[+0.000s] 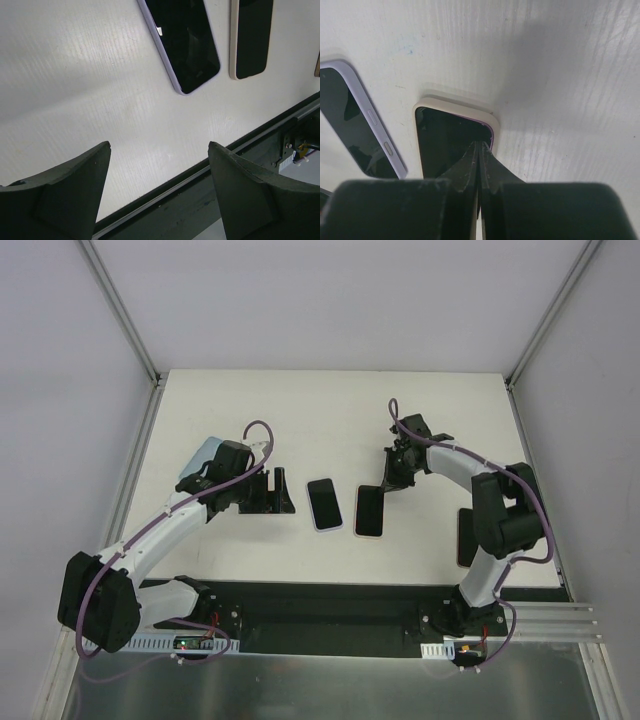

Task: Put the phone into the phone case

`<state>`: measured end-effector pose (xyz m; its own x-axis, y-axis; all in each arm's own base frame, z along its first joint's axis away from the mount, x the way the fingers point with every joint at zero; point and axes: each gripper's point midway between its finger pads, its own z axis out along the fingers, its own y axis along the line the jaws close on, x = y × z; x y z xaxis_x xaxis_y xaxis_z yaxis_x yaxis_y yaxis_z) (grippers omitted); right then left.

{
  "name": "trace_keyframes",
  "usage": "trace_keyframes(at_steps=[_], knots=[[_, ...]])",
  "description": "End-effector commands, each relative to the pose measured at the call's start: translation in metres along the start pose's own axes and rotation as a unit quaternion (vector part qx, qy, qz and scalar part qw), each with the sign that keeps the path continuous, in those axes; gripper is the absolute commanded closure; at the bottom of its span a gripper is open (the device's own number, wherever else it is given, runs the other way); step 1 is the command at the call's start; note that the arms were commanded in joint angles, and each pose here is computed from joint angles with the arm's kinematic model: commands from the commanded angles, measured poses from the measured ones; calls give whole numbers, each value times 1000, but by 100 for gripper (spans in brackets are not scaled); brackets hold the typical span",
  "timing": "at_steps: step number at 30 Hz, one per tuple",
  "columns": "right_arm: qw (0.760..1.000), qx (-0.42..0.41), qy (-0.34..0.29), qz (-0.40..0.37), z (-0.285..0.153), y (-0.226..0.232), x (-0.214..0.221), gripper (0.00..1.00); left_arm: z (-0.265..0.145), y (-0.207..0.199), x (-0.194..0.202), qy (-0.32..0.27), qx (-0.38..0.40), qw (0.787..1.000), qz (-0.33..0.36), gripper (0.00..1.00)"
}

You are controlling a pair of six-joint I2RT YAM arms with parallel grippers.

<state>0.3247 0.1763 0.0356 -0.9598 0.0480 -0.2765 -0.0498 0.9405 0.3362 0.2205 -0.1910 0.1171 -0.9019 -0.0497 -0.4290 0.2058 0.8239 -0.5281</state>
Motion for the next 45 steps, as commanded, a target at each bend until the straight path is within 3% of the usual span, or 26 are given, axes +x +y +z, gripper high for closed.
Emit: trace_keyframes(at_steps=[1, 12, 27, 45], knots=[[1000, 6, -8, -11, 3, -5, -8, 99, -2, -1, 0, -5, 1, 1000, 10, 23], [997, 74, 26, -5, 18, -37, 15, 99, -5, -4, -6, -16, 2, 1000, 10, 23], [991, 118, 58, -25, 33, -37, 24, 99, -7, -5, -16, -30, -6, 1000, 5, 23], [983, 170, 59, -21, 22, -45, 49, 98, -18, -9, -15, -47, -1, 999, 5, 24]])
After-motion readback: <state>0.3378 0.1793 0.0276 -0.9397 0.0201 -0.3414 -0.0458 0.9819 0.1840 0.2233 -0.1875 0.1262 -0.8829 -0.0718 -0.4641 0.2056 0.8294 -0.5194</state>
